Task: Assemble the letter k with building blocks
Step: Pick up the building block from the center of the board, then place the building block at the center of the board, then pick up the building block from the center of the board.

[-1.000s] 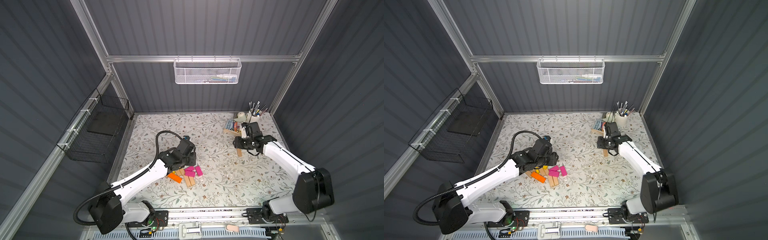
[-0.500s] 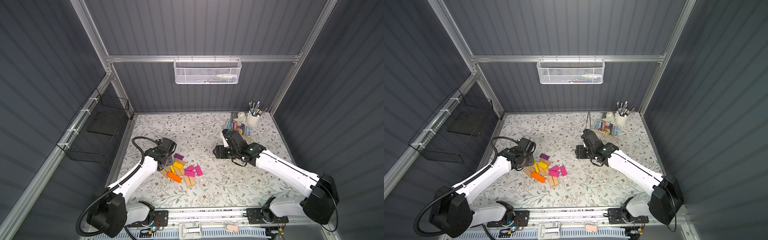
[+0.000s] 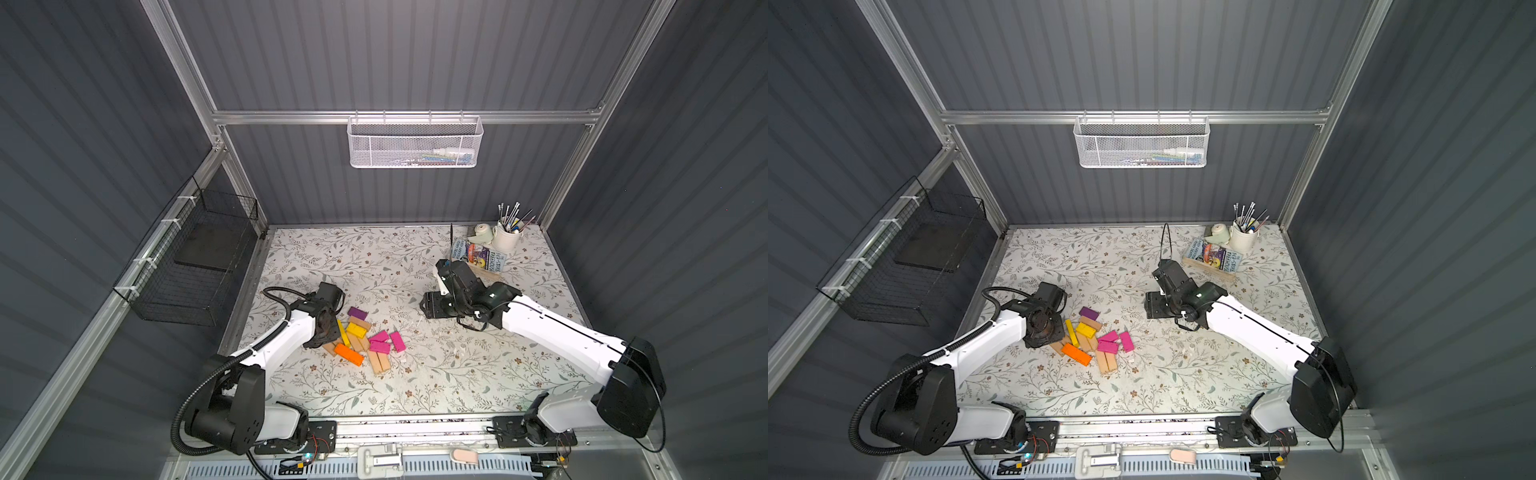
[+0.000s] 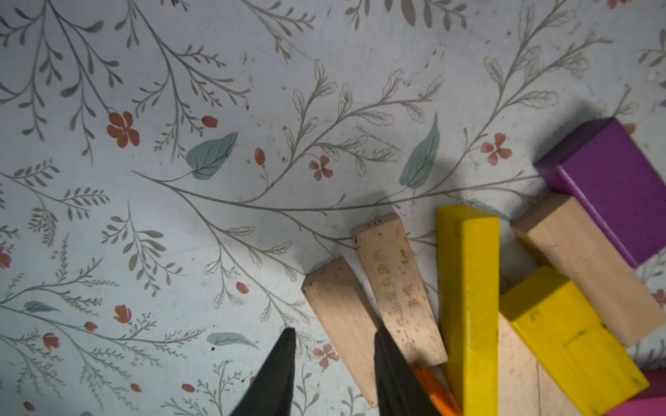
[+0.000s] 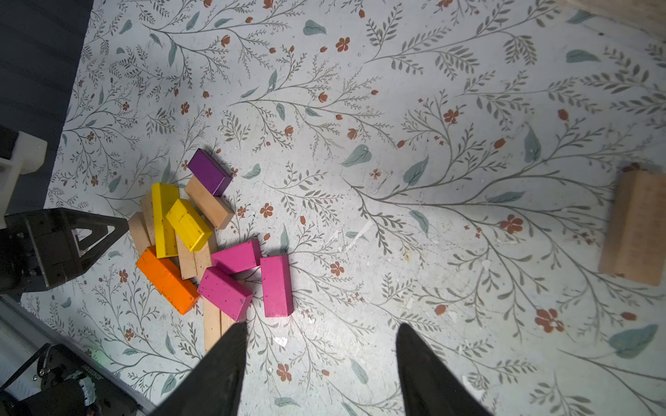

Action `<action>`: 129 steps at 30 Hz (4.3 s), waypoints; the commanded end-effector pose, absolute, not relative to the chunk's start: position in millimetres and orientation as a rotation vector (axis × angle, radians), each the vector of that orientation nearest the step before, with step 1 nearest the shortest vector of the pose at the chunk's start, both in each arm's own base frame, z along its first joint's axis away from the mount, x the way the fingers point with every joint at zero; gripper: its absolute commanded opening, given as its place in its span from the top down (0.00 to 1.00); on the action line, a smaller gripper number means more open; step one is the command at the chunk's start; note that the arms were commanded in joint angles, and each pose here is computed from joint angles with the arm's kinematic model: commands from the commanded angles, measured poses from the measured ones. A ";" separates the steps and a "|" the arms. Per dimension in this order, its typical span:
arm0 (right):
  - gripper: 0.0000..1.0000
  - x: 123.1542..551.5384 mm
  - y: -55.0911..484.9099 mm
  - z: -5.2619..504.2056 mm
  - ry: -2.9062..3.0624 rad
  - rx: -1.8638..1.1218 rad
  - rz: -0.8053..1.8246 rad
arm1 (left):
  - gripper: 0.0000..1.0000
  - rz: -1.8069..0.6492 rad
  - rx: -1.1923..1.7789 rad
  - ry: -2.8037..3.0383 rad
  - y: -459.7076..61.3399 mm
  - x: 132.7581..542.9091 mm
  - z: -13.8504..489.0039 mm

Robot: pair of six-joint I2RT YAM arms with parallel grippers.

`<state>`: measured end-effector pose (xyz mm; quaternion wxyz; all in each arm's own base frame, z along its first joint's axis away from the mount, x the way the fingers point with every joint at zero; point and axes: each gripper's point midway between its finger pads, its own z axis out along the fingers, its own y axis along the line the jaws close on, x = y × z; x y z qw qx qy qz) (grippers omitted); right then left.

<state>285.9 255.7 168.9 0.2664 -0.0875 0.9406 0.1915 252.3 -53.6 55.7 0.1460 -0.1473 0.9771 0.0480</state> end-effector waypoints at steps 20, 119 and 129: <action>0.33 289.2 261.2 176.2 2.530 -0.245 0.515 | 0.56 0.182 -0.433 2.918 -51.9 236.4 27.0; 0.38 316.3 158.7 99.4 2.721 0.103 0.256 | 0.24 -0.610 0.919 2.215 -281.2 234.3 203.7; 0.43 334.6 184.2 54.4 2.818 0.051 0.173 | 0.04 -0.597 1.112 2.183 -260.1 200.1 196.1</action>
